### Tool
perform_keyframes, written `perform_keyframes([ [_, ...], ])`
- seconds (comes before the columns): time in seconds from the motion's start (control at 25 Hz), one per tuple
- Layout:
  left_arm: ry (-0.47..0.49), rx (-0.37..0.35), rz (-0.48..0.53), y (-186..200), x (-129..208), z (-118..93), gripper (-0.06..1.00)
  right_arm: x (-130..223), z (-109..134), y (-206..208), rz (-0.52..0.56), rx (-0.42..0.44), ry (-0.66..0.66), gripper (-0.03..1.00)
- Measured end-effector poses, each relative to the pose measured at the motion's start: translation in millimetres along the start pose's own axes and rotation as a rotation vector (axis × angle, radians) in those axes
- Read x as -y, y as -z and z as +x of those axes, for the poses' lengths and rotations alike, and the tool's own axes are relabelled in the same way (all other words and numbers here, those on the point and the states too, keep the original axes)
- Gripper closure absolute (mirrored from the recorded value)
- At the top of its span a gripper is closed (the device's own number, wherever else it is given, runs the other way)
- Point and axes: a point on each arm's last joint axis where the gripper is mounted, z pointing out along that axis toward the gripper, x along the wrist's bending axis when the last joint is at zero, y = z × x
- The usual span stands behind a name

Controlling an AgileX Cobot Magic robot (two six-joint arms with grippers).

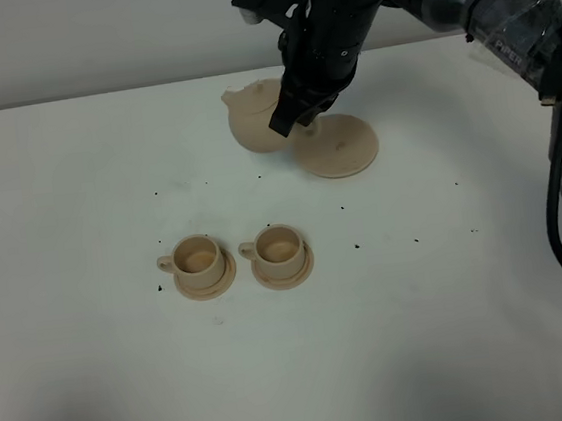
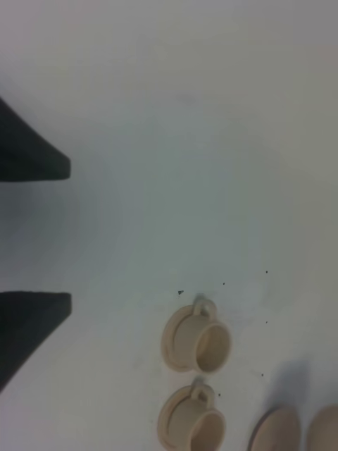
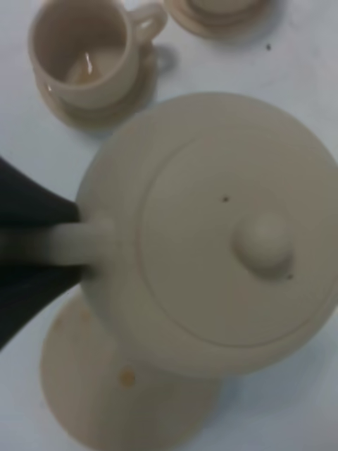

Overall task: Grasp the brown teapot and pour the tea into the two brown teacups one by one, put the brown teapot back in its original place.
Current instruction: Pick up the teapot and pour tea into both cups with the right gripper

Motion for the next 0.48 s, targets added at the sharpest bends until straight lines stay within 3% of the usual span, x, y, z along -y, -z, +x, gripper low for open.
perform_keyframes([
  [0.28, 0.0, 0.0, 0.0, 0.0, 0.0, 0.0, 0.53, -13.6, 35.8, 3.7, -0.009, -0.013, 0.075, 0.85],
  [0.48, 0.001, 0.0, 0.0, 0.0, 0.0, 0.0, 0.53, -15.1, 45.6, 7.7, -0.01, -0.019, 0.077, 0.85],
])
